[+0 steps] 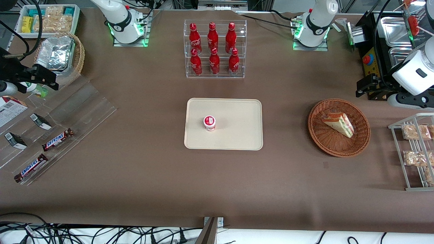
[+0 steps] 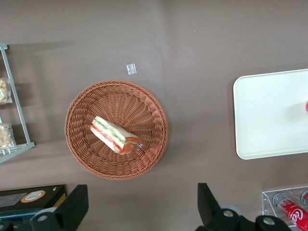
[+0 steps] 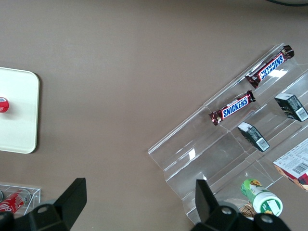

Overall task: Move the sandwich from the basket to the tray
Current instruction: 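Move the left gripper over the wrapped sandwich in the wicker basket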

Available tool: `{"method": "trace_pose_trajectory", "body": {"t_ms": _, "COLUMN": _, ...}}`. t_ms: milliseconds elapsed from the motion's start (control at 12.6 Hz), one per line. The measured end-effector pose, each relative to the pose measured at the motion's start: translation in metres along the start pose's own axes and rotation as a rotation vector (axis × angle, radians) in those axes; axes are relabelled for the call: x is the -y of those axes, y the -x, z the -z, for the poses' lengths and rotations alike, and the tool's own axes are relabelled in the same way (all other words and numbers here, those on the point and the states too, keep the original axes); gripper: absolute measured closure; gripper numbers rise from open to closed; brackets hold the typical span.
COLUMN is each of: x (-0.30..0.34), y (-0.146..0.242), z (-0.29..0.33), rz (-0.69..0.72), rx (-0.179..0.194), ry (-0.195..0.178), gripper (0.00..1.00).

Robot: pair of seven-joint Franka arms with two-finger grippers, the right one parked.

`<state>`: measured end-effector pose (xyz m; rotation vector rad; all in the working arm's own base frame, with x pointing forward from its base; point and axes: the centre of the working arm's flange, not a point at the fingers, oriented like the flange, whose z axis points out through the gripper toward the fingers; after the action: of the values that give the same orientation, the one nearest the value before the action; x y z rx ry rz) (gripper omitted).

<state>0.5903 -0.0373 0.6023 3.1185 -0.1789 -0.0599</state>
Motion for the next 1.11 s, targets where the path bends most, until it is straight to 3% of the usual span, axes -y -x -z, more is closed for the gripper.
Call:
{"method": "trace_pose_trajectory", "body": {"t_ms": 317, "x": 0.006, "y": -0.002, "z": -0.001, "rz": 0.008, "rx": -0.01, "ry": -0.002, "gripper": 0.0}}
{"method": "trace_pose_trajectory", "body": {"t_ms": 476, "x": 0.023, "y": -0.007, "z": -0.014, "rz": 0.032, "rx": 0.005, "ry": -0.005, "gripper": 0.0}}
{"method": "trace_pose_trajectory", "body": {"t_ms": 794, "x": 0.059, "y": -0.023, "z": -0.082, "rz": 0.084, "rx": 0.034, "ry": -0.039, "gripper": 0.0}}
{"method": "trace_pose_trajectory", "body": {"t_ms": 1111, "x": 0.078, "y": -0.019, "z": -0.151, "rz": 0.211, "rx": 0.023, "ry": -0.039, "gripper": 0.0}}
